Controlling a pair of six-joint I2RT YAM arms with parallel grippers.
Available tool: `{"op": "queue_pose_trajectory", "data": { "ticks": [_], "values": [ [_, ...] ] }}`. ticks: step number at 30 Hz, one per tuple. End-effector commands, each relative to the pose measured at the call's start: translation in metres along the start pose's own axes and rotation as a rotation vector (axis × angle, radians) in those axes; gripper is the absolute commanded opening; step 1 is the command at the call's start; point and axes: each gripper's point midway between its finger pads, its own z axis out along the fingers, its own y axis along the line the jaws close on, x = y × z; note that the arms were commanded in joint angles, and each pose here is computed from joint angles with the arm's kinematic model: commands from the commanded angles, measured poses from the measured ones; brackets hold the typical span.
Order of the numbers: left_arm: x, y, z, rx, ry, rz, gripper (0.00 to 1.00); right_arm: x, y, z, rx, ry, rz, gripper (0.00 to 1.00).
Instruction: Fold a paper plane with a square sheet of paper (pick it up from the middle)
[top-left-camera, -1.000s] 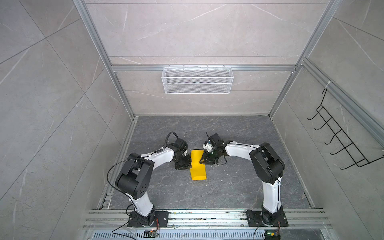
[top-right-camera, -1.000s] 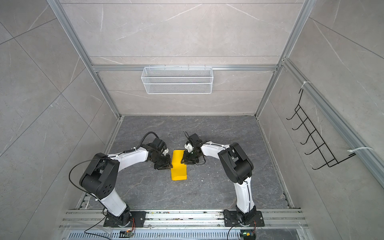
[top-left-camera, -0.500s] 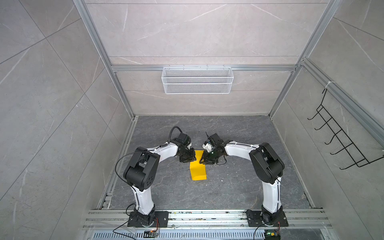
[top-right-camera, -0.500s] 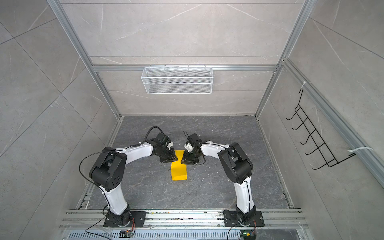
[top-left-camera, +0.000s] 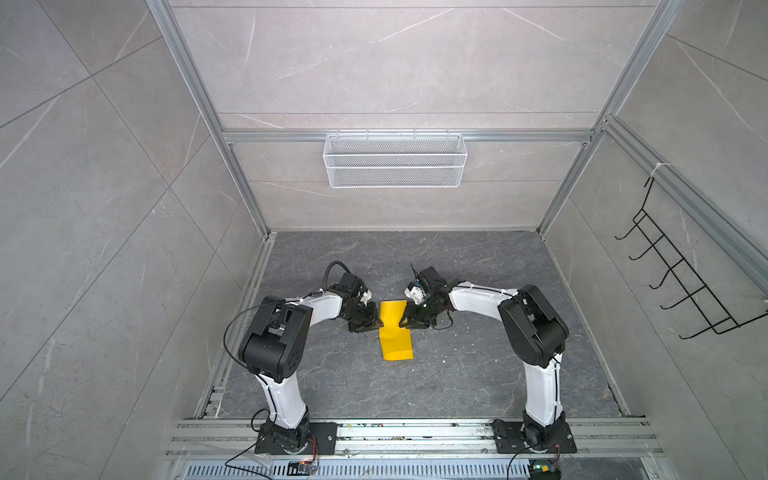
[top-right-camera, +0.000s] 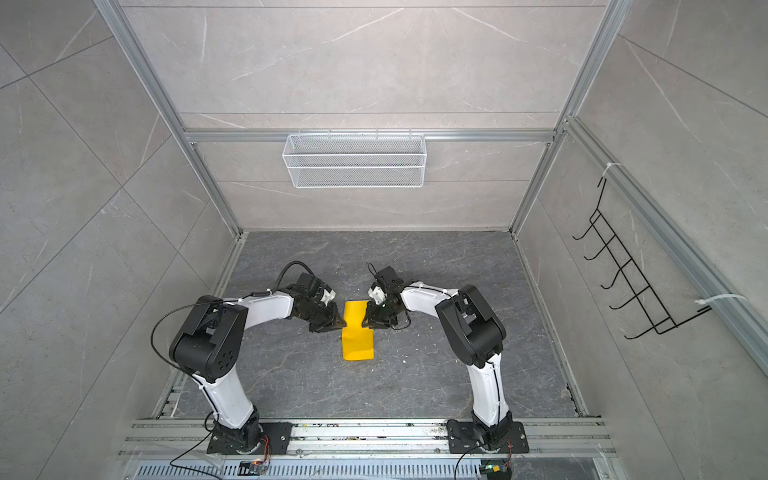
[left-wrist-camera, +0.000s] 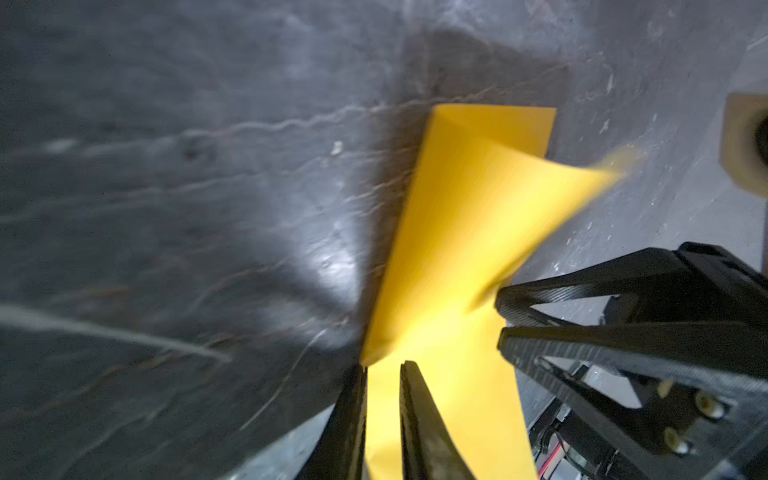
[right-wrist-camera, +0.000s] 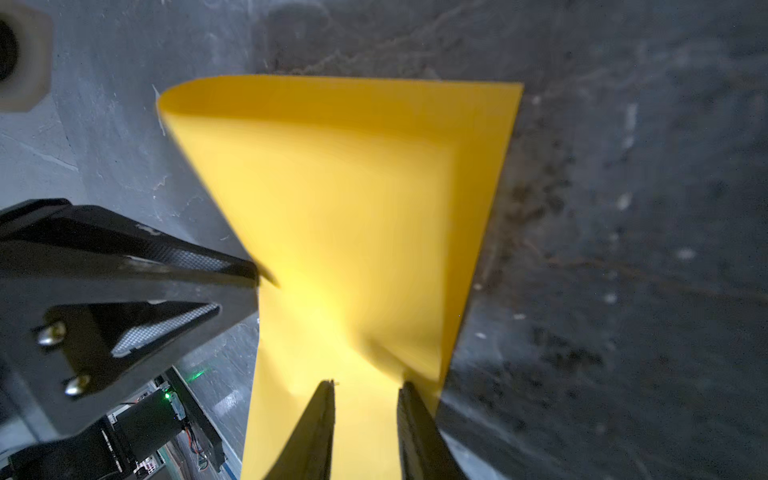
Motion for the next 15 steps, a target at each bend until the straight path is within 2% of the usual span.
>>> {"op": "queue_pose_trajectory", "data": {
  "ticks": [1,4,8,15],
  "values": [
    [0.003,0.004,-0.017,-0.039,-0.007,0.026,0.21,0.039,-0.093,0.032,0.321,0.109,0.083,0.31],
    [-0.008,-0.024,-0.030,0.034,-0.059,0.073,0.21,0.039,-0.093,0.032,0.326,0.111,0.084,0.31],
    [-0.014,-0.053,-0.029,0.103,-0.078,0.134,0.21,0.038,-0.093,0.032,0.327,0.110,0.084,0.31],
    [-0.028,-0.051,-0.004,0.077,-0.046,0.126,0.21,0.039,-0.094,0.034,0.331,0.118,0.088,0.31]
  ]
}}
